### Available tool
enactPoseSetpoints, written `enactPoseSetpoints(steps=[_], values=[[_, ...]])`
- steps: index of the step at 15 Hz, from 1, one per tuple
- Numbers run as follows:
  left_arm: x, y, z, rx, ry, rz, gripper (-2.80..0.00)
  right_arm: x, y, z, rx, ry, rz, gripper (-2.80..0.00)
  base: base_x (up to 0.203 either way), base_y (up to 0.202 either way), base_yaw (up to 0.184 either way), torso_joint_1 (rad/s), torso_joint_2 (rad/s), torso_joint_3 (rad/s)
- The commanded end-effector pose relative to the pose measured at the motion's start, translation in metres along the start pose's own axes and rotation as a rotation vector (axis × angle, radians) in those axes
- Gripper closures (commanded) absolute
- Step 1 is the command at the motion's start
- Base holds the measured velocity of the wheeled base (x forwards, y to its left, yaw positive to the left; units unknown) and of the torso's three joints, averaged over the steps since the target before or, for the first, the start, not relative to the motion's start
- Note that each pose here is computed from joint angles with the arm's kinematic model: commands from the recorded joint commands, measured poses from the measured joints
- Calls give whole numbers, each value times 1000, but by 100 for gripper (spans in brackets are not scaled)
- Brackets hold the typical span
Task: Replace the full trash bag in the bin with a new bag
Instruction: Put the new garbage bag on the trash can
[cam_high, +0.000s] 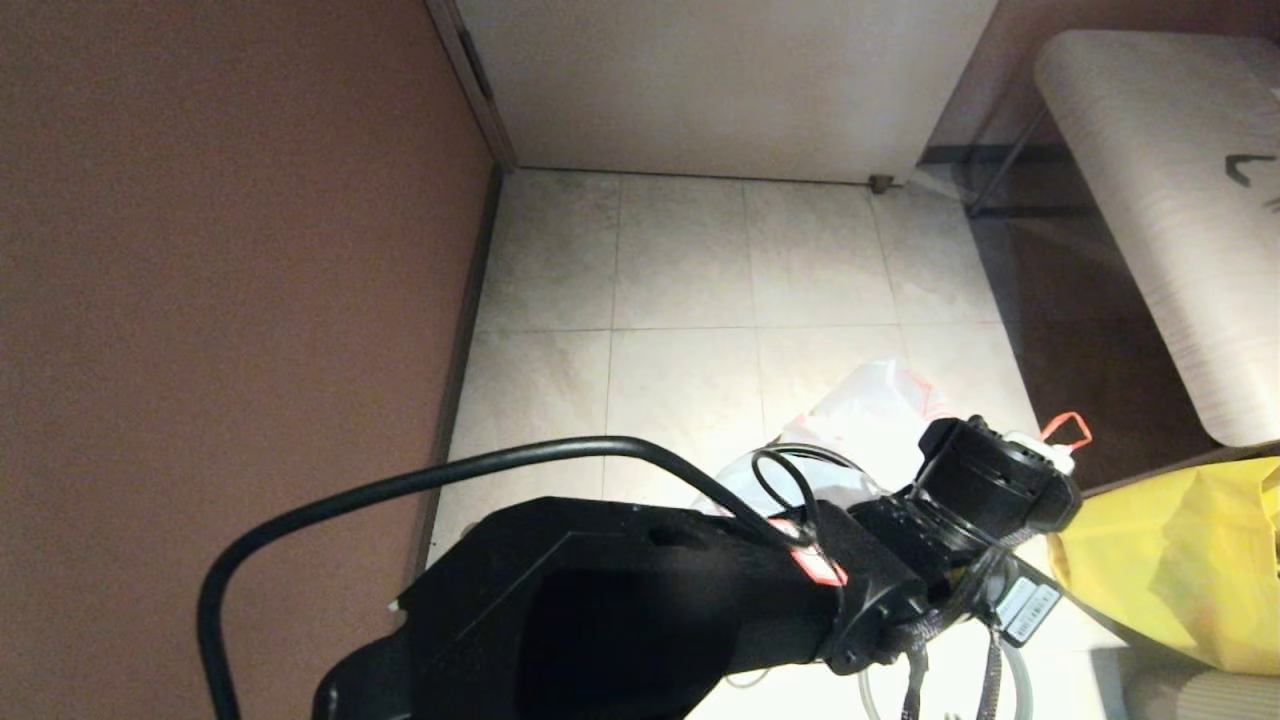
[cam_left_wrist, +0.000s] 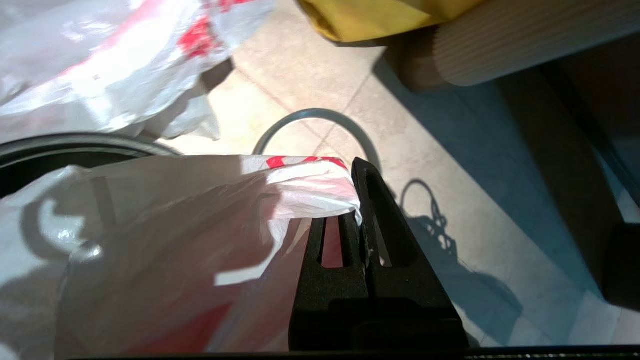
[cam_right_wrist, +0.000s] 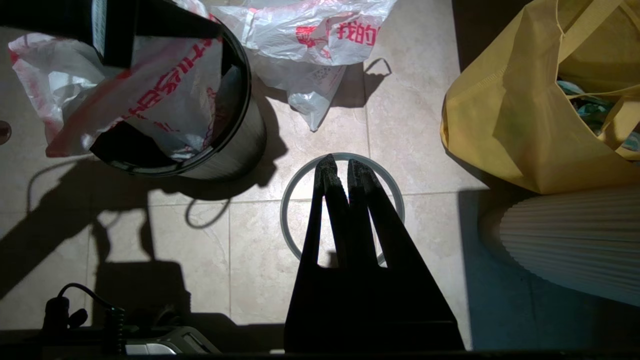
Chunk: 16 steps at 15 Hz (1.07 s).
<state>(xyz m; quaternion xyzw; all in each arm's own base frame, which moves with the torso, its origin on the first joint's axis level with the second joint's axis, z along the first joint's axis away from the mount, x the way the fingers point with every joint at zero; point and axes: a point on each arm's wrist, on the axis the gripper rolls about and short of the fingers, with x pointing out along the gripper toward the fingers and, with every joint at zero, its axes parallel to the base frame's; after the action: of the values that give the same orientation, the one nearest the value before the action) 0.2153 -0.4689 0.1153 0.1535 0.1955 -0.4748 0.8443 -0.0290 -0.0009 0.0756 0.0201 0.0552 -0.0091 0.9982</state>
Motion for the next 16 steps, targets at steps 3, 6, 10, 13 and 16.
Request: enactPoseSetpoints(steps=[3,6,10,13,16], values=[[38,-8,-36,72,-10,55,0,0,0,0,0,3,0,0,0,0,0,0,0,0],[40,-6,-34,80,-43,114,-280,0,0,0,0,3,0,0,0,0,0,0,0,0],[25,-10,-18,74,-73,113,-280,0,0,0,1,3,-1,0,0,0,0,0,0,0],[-6,-8,-6,50,-66,131,-280,0,0,0,8,3,-1,0,0,0,0,0,0,0],[-44,-2,-15,20,-1,141,-280,0,0,0,8,3,-1,0,0,0,0,0,0,0]])
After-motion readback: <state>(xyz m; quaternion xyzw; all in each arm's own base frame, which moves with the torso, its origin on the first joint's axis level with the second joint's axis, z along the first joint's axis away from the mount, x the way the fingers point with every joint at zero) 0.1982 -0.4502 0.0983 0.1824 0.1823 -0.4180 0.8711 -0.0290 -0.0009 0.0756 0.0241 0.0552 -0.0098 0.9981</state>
